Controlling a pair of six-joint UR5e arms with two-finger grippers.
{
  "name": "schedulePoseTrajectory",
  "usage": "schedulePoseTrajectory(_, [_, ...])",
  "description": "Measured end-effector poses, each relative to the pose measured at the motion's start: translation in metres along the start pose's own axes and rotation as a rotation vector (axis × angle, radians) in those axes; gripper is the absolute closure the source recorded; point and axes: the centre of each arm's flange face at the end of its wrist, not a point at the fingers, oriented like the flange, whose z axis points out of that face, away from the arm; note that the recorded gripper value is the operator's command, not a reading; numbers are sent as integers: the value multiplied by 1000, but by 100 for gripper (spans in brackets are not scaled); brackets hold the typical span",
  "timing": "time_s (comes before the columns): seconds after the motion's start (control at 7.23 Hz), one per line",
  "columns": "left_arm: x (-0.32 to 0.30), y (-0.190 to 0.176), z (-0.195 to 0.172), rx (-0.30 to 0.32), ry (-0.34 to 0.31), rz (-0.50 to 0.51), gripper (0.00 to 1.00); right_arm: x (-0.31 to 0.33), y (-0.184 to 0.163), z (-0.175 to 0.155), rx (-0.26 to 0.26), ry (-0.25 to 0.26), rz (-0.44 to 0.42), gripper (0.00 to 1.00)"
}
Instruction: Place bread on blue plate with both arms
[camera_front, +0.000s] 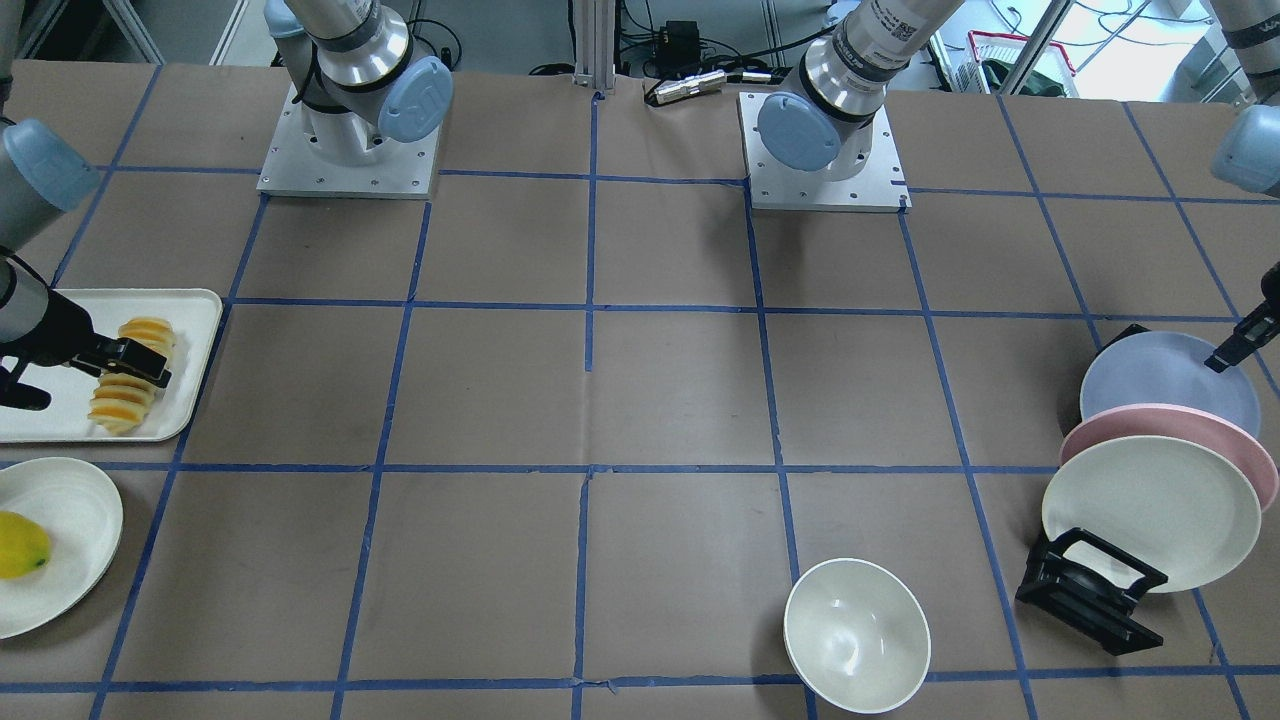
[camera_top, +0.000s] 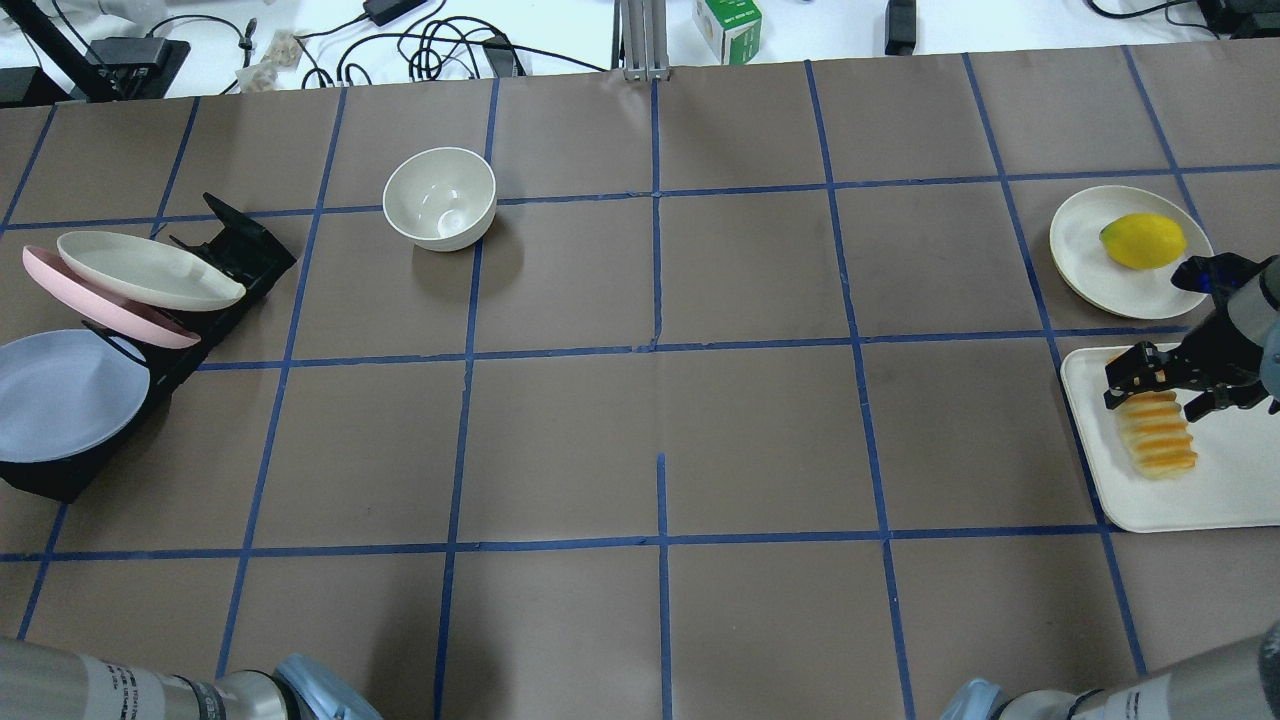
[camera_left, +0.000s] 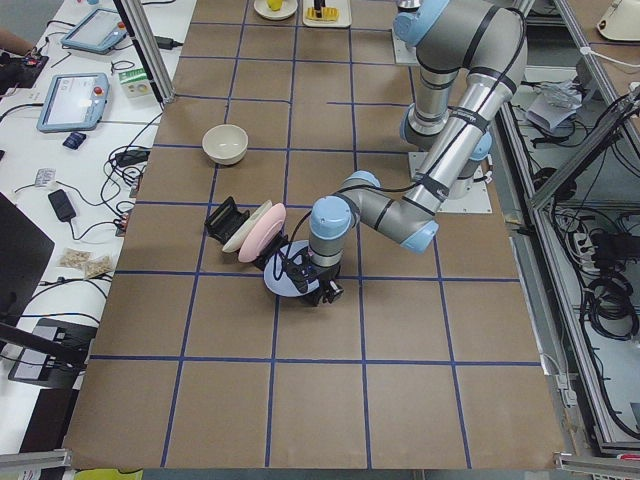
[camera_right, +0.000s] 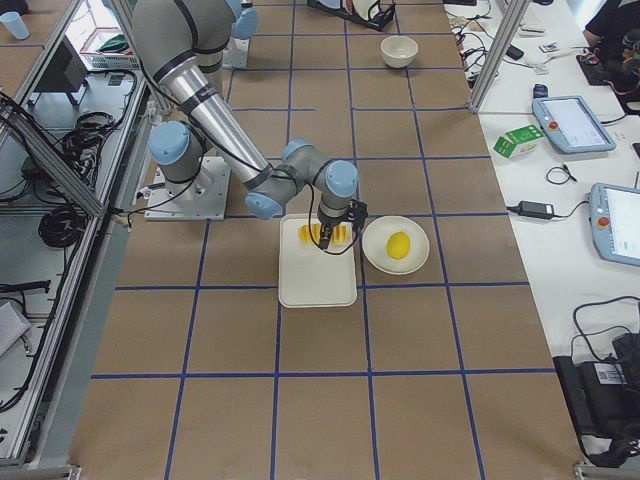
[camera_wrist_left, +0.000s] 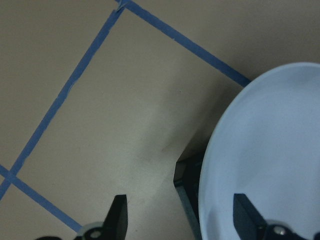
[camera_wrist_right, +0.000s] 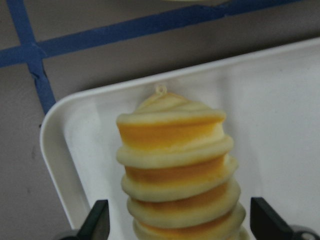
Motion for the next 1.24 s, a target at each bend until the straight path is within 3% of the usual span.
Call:
schedulePoseTrajectory(0.14, [1, 1, 2, -14, 9, 1, 49, 0, -1, 2, -1, -6, 0, 71])
schedulePoseTrajectory(0.28, [2, 2, 5, -23, 14, 3, 63, 0, -2, 3, -2, -9, 0, 100])
schedulePoseTrajectory(0.55, [4, 2, 6, -28, 18, 6, 97, 0, -1, 0, -1, -8, 0, 100])
schedulePoseTrajectory(0.83, [6, 2, 4, -25, 39, 5, 100, -7, -1, -18, 13, 9, 2, 100])
schedulePoseTrajectory(1.24, [11, 4, -7, -32, 55, 13, 100, -50, -14, -86, 39, 38, 30, 100])
